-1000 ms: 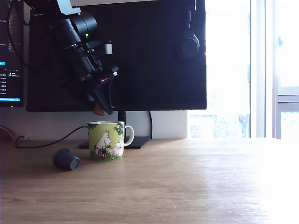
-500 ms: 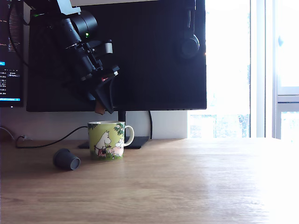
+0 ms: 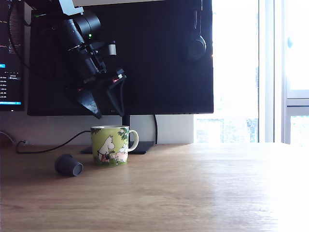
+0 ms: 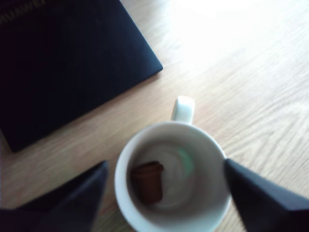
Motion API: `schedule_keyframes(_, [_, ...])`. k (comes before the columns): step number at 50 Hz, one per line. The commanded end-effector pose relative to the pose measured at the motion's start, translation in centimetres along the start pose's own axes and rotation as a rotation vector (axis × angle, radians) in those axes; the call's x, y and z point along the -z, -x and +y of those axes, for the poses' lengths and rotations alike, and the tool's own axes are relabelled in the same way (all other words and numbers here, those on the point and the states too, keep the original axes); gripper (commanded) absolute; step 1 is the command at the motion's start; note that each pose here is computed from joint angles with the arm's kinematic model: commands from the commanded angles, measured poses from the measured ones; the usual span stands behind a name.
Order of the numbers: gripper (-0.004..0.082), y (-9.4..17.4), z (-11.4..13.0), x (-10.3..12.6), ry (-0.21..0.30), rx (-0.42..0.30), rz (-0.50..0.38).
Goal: Pick up the coffee capsules from the table one by one and drop them inside the nearest coffee cup
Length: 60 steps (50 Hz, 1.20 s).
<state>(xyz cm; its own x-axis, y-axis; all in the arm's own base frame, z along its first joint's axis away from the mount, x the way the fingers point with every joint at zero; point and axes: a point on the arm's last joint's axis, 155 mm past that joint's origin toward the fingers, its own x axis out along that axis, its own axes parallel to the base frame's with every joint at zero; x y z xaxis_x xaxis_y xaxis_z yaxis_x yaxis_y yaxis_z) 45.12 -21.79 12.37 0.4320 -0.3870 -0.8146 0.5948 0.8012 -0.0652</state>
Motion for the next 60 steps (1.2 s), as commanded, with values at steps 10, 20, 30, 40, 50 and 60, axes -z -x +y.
schedule_keyframes(10, [0.0381,0.0,0.1,-0.3,-0.063,-0.001,-0.009])
schedule_keyframes(20, [-0.0024,1.8,-1.5,-1.9,-0.148,0.062,-0.079])
schedule_keyframes(30, [-0.0024,3.5,-2.1,-3.3,-0.149,0.075,-0.148])
schedule_keyframes(40, [-0.0024,5.2,-2.5,-3.2,-0.130,0.075,-0.237])
schedule_keyframes(50, [-0.0024,6.7,-2.4,-1.3,-0.101,0.044,-0.350])
schedule_keyframes(60, [-0.0024,8.6,-2.1,1.9,-0.068,0.008,-0.466])
